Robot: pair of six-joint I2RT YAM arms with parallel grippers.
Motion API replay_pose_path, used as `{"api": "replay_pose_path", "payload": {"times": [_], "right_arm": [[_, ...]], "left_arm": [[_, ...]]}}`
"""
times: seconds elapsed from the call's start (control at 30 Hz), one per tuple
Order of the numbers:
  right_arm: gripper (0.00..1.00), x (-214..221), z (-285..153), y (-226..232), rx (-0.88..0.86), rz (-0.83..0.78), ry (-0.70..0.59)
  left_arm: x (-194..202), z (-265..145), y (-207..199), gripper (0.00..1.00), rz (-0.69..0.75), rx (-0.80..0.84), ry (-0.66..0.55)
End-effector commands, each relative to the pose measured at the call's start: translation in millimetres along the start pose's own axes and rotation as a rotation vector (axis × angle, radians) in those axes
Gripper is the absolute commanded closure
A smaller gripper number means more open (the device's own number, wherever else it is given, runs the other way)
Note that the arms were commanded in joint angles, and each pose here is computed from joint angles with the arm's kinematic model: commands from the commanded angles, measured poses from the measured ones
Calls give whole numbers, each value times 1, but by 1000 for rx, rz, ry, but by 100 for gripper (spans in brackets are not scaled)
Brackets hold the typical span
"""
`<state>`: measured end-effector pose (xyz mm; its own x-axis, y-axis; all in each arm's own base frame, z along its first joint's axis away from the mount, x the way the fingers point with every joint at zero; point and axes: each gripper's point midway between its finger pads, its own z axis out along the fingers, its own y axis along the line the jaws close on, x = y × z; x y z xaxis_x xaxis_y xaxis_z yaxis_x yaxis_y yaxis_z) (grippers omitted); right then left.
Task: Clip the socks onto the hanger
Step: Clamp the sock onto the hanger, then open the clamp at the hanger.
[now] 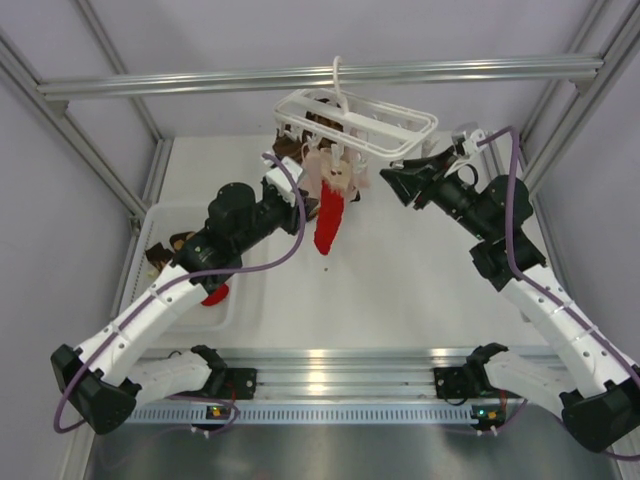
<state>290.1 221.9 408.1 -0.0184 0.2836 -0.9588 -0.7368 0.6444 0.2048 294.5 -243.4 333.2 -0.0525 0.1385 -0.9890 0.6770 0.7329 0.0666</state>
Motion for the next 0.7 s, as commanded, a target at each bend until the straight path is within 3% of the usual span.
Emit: {"api": "replay_pose_path", "payload": {"times": [0.0, 0.13, 0.33, 0.47, 0.67], "right_arm": [[67, -45, 1, 11, -47, -63, -122], [83, -44, -1, 15, -67, -73, -115], [88, -39, -2, 13, -62, -75, -104], [89, -42, -2, 14, -59, -78, -107], [91, -44, -4, 14, -51, -84, -102]], "left_arm": [[-31, -15, -5, 61, -2, 29, -84], [-58, -27, -18, 59, 0, 105, -181], [-72, -5, -41, 54, -34, 228, -225], [-98, 15, -42, 52, -80, 226, -326], [-105, 44, -50, 51, -72, 201, -394]]}}
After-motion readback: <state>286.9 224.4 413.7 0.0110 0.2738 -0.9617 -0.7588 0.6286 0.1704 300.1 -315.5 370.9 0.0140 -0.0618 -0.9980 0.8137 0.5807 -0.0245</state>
